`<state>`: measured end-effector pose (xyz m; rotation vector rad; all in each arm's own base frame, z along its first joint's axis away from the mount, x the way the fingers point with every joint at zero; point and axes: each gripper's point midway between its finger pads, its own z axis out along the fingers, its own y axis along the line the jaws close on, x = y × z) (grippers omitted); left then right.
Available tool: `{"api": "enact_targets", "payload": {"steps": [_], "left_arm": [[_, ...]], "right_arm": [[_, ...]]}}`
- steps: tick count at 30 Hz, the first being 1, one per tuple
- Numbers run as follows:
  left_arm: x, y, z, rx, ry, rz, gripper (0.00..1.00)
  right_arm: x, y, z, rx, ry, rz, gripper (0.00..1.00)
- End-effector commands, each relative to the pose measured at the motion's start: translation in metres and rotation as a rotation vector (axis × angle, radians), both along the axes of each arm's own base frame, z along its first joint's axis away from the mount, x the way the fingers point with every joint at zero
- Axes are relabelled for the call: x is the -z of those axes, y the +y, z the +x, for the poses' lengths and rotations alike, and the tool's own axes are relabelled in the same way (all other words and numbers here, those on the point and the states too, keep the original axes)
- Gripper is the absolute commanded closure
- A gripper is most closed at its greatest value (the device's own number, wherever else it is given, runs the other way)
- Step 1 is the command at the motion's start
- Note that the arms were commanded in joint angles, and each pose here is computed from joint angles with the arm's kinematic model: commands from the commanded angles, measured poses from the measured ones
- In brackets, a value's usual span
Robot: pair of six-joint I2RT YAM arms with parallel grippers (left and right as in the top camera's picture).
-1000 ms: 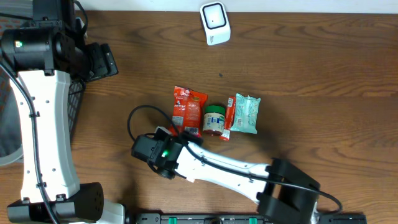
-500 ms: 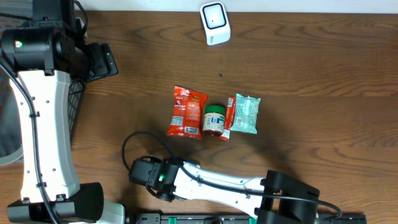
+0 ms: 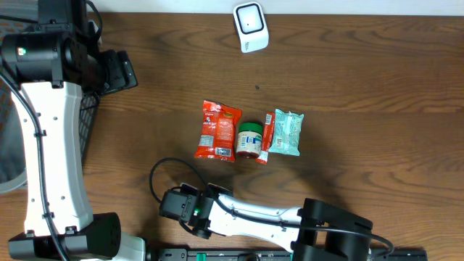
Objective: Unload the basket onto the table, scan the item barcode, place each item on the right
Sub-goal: 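Carry the Kleenex pack and set it right of the green packet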
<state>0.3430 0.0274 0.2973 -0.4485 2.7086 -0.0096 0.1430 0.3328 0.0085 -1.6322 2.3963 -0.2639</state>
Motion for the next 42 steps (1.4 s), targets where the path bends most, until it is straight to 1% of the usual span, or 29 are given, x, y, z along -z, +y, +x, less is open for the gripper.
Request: {"api": "enact_targets", "payload": {"steps": [1, 9, 11, 12, 18, 24, 28, 32, 37, 39, 42], "left_arm": [[0.001, 0.003, -0.001, -0.013, 0.007, 0.006, 0.13], [0.001, 0.003, -0.001, -0.013, 0.007, 0.006, 0.13], [0.001, 0.003, -0.001, -0.013, 0.007, 0.006, 0.13], [0.001, 0.003, -0.001, -0.013, 0.007, 0.006, 0.13], [0.001, 0.003, -0.001, -0.013, 0.007, 0.006, 0.13], [0.001, 0.003, -0.001, -0.013, 0.007, 0.006, 0.13], [0.001, 0.003, -0.001, -0.013, 0.007, 0.006, 0.13], [0.001, 0.003, -0.001, -0.013, 0.007, 0.006, 0.13], [0.001, 0.003, -0.001, -0.013, 0.007, 0.006, 0.13], [0.001, 0.003, -0.001, -0.013, 0.006, 0.006, 0.13], [0.001, 0.003, -0.001, -0.013, 0.006, 0.006, 0.12]], "right_arm": [[0.003, -0.006, 0.000, 0.004, -0.016, 0.001, 0.55], [-0.001, -0.004, 0.002, 0.021, -0.017, 0.007, 0.82], [-0.010, 0.000, 0.006, 0.052, -0.015, 0.024, 0.95], [-0.014, 0.002, 0.007, 0.061, -0.010, 0.035, 0.98], [-0.050, 0.009, 0.018, 0.120, 0.062, 0.126, 0.98], [-0.106, -0.015, 0.050, 0.255, 0.128, 0.285, 0.99], [-0.144, -0.062, 0.088, 0.427, 0.149, 0.394, 0.99], [-0.163, -0.116, 0.121, 0.589, 0.218, 0.507, 0.99], [-0.165, -0.181, 0.154, 0.738, 0.341, 0.686, 0.99], [-0.157, -0.216, 0.168, 0.839, 0.341, 0.745, 0.99], [-0.148, -0.250, 0.182, 0.946, 0.331, 0.833, 0.99]]}}
